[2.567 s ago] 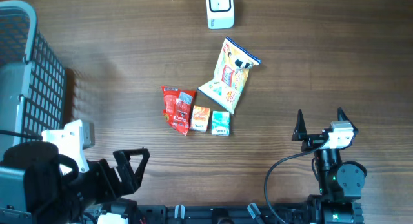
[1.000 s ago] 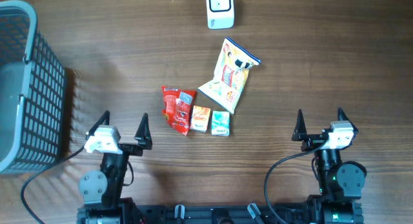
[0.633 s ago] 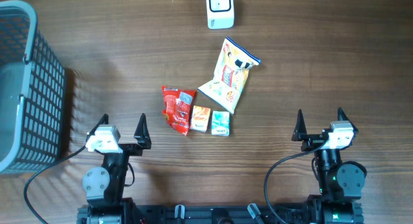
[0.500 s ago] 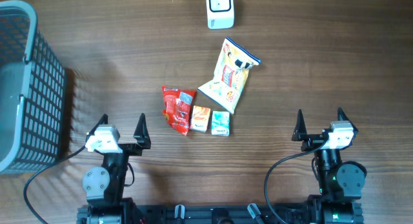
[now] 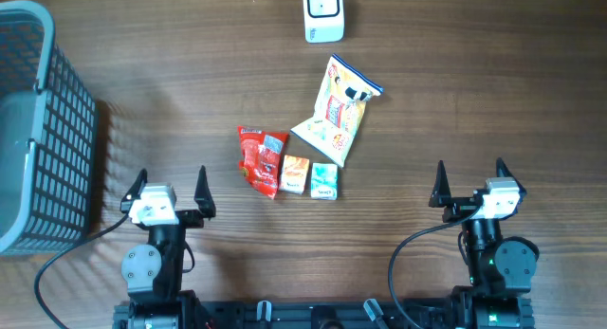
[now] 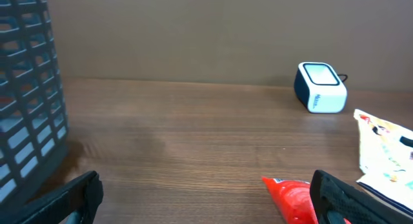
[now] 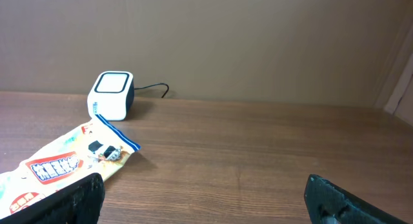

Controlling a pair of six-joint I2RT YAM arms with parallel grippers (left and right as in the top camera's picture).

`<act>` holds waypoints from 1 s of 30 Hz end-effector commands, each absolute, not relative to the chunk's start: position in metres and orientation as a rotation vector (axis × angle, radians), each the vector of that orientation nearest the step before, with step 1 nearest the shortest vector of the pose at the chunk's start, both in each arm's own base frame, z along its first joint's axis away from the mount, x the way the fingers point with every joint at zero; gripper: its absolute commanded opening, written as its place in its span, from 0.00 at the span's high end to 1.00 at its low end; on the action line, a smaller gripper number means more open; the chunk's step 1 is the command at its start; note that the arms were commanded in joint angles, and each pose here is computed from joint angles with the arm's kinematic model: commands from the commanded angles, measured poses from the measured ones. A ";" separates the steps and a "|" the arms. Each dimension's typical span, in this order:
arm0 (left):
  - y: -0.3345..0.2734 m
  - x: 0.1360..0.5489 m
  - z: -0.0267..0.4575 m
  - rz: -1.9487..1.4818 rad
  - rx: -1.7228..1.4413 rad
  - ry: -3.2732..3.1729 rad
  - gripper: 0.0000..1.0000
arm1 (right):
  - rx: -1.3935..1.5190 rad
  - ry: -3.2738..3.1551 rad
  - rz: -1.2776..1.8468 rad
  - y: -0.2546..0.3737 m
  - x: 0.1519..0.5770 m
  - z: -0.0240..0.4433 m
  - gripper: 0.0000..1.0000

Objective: Scan the item barcode

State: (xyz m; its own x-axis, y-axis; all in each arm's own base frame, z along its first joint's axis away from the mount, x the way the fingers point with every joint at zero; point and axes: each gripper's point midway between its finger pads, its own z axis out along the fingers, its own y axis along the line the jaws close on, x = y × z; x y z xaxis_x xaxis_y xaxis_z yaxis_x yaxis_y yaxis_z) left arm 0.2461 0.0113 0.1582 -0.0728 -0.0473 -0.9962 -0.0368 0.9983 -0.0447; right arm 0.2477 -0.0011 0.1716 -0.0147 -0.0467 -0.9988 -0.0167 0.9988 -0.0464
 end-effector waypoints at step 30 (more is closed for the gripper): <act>0.024 0.245 0.158 0.068 -0.111 1.638 0.00 | -0.050 1.578 -0.031 -0.001 0.247 0.173 0.00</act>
State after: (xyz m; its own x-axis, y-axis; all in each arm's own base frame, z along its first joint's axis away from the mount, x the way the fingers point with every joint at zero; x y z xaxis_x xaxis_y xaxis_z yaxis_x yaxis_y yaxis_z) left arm 0.2449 0.0262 0.1579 -0.0703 -0.0475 -0.9964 -0.1236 0.9916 -0.0386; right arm 0.2477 -0.0011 0.1716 -0.0147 -0.0467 -0.9988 -0.0167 0.9988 -0.0464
